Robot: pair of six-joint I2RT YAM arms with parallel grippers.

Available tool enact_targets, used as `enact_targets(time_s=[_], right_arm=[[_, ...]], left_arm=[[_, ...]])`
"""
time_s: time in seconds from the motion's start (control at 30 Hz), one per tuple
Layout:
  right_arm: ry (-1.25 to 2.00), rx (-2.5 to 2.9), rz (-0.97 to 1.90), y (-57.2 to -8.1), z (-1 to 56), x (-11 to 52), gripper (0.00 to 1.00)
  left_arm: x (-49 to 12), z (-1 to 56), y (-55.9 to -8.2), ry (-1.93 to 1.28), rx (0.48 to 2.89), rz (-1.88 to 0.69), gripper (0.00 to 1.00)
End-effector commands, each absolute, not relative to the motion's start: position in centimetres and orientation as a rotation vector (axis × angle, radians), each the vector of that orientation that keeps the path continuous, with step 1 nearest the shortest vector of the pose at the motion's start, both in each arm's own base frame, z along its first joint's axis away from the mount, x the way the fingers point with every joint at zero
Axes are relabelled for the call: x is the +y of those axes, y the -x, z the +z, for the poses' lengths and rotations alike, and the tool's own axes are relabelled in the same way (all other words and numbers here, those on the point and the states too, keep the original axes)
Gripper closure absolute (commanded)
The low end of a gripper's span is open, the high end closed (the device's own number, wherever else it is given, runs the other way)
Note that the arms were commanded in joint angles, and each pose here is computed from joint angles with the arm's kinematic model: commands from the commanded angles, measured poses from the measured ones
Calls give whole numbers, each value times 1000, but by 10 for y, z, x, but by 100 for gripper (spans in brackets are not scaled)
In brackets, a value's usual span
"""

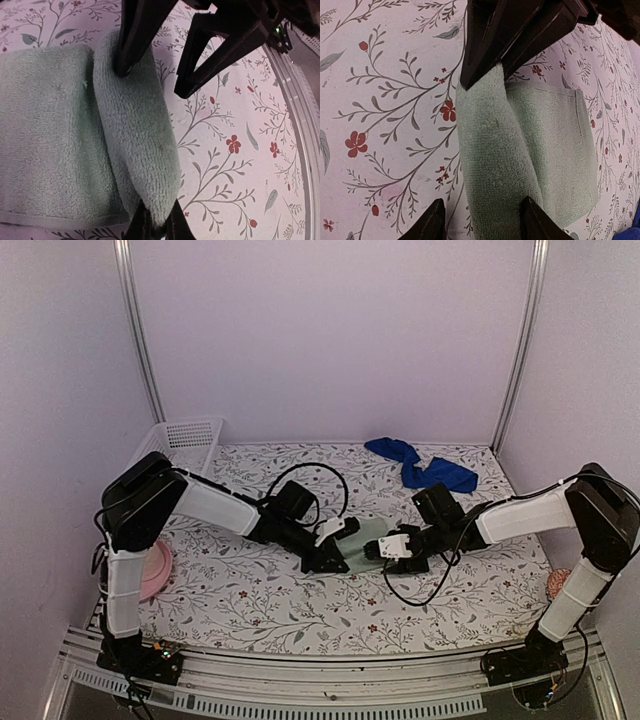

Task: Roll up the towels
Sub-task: Roll the towel at the center of the board.

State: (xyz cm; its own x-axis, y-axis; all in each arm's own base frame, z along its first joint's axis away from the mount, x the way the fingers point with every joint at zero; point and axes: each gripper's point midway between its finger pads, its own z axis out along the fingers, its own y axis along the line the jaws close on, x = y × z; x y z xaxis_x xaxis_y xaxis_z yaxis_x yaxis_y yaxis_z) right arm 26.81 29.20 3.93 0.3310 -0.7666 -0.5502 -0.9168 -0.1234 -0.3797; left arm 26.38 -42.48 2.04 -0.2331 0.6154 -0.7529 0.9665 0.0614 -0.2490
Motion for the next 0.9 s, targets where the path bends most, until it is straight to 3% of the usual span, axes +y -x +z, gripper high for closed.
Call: enact_targets(time_s=[0.0, 0.5, 0.67, 0.87], right_arm=[[1889, 1472, 218, -278, 47, 289, 48], [1928, 1530, 182, -282, 26, 284, 50], [1952, 1577, 180, -283, 16, 281, 62], [1953, 1637, 180, -287, 11, 280, 84]], left_arm=[[-387, -31, -263, -1538, 2166, -975, 96], [-387, -33, -266, -1517, 2195, -1011, 89], [-387, -32, -268, -1506, 2192, -1028, 85], [-385, -26, -271, -1495, 2177, -1019, 73]])
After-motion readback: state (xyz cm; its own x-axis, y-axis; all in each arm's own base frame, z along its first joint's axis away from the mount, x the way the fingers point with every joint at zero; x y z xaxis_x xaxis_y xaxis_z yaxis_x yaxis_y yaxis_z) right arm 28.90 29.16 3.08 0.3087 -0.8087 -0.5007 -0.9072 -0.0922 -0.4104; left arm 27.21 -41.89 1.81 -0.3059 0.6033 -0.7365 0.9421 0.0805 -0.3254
